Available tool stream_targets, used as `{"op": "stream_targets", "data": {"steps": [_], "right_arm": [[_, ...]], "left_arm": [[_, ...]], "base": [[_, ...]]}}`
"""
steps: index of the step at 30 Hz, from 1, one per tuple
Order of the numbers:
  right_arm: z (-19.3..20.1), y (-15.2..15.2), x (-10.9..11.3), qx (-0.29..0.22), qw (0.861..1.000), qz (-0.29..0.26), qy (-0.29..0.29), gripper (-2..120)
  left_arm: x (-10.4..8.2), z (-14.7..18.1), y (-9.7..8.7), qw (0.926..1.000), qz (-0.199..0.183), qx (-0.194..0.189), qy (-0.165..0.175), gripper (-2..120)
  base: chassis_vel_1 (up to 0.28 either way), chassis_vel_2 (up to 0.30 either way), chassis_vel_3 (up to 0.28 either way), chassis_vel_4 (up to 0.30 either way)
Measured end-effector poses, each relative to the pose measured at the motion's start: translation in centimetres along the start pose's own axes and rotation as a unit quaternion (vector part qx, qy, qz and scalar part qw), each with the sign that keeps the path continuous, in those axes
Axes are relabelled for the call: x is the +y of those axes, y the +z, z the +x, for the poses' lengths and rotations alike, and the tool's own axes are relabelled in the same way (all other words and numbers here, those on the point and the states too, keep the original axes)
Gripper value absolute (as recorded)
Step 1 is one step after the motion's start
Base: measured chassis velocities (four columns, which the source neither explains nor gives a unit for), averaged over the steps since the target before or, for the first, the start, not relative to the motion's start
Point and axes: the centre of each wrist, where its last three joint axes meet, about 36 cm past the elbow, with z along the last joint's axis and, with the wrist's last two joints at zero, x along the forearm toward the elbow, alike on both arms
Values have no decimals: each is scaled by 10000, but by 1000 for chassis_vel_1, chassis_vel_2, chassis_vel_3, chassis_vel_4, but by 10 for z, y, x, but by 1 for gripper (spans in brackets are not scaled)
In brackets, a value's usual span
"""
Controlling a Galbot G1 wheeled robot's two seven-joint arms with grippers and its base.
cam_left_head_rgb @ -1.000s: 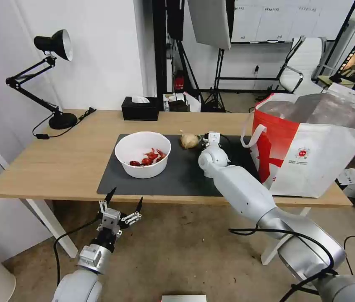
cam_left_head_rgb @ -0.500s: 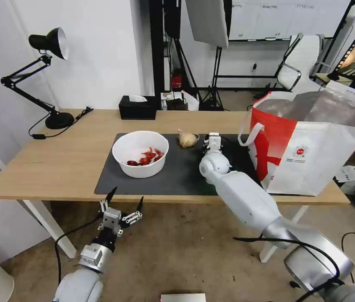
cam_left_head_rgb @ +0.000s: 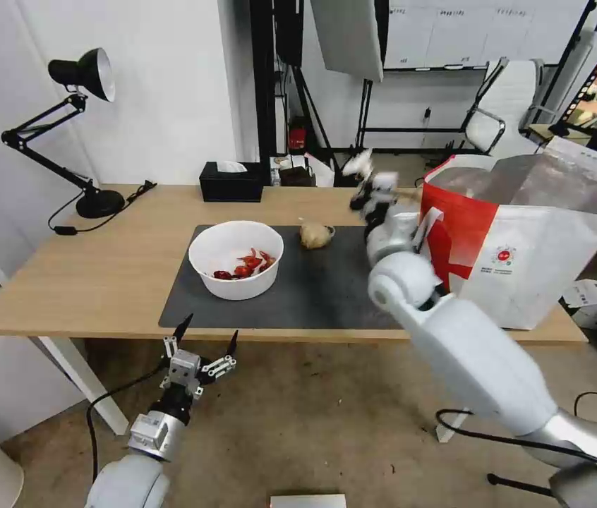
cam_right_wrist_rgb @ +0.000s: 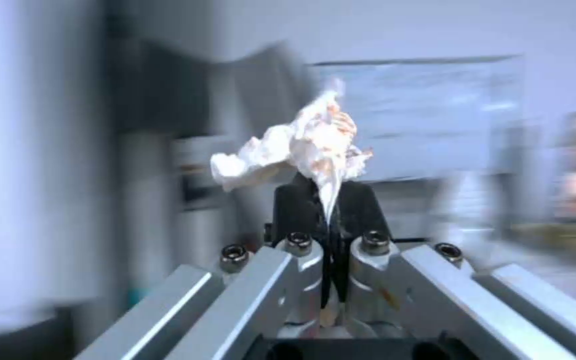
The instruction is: Pick up the trash from the table and place it into the takeout bag.
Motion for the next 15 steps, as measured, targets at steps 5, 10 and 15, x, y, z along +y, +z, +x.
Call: {"op": "stream_targets", "data": {"steps": [5, 10, 15], "right_arm": [[-4, -33, -37, 399, 9924, 426, 1082, 0], [-2, -61, -78, 1381, 9811, 423, 1290, 0], [-6, -60, -88, 1904, 9731, 381, 1242, 0]], "left_arm": [[-2, 0, 0, 10000, -16, 1, 14, 100], [-5, -1, 0, 10000, -28, 4, 77, 100], [-10, -3, 2, 9999, -16, 6, 156, 100]], "base": [[0, 0, 0, 0], [0, 0, 0, 0], [0, 0, 0, 0]]}}
